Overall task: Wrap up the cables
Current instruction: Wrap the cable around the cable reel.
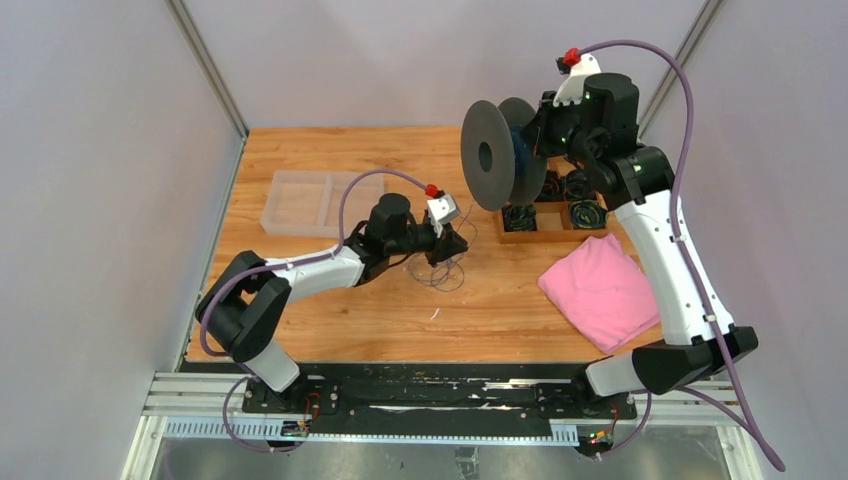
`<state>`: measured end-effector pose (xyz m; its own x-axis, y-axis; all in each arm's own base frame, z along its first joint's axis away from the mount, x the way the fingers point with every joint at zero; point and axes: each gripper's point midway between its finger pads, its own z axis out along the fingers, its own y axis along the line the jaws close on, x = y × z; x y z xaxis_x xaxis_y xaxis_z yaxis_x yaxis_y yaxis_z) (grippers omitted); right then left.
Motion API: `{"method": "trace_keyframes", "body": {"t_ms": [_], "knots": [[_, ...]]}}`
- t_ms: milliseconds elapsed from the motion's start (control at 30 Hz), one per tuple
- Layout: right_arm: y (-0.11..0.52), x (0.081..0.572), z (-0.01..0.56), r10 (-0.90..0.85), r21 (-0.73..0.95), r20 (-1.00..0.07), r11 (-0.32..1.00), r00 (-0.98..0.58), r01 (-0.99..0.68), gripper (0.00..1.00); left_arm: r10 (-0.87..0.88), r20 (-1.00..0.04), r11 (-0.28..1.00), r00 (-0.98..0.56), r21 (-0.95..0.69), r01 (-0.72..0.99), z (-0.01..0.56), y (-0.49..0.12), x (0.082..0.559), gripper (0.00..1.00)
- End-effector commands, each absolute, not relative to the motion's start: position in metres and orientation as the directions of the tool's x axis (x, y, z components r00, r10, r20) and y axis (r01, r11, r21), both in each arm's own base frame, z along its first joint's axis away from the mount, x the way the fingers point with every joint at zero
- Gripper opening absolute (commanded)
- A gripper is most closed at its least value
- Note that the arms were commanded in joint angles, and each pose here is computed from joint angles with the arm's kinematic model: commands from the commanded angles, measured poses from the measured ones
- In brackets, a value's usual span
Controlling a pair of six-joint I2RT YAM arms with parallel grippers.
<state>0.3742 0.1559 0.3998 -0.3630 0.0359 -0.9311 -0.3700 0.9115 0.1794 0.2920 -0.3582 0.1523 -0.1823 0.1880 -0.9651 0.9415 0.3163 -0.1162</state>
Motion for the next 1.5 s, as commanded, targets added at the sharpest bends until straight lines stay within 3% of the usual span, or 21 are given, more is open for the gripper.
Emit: {"method": "trace_keyframes", "body": {"t_ms": [0, 400, 767, 1100, 1467], "knots": [[0.143, 0.389, 0.412, 0.082, 0.176, -0.949, 0.939, -0.303, -0.295, 0.01, 0.196, -0.976, 0.302, -0.096, -0.033, 0.953, 0.18, -0.374, 0.283, 0.15], [0.142, 0.404, 0.361, -0.034, 0.046, -0.941, 0.973, -0.337, -0.227, 0.01, 0.309, -0.945, 0.224, -0.105, -0.035, 0.974, 0.203, -0.412, 0.252, 0.12], [0.154, 0.403, 0.329, -0.095, -0.018, -0.925, 0.978, -0.367, -0.208, 0.01, 0.288, -0.919, 0.296, -0.268, -0.181, 0.938, 0.25, -0.425, 0.256, 0.12], [0.158, 0.393, 0.3, -0.175, -0.087, -0.91, 0.967, -0.376, -0.239, 0.01, 0.281, -0.917, 0.316, -0.284, -0.191, 0.929, 0.294, -0.415, 0.259, 0.1], [0.169, 0.377, 0.289, -0.249, -0.123, -0.904, 0.93, -0.347, -0.347, 0.01, 0.245, -0.903, 0.396, -0.352, -0.238, 0.887, 0.324, -0.382, 0.295, 0.1]]}}
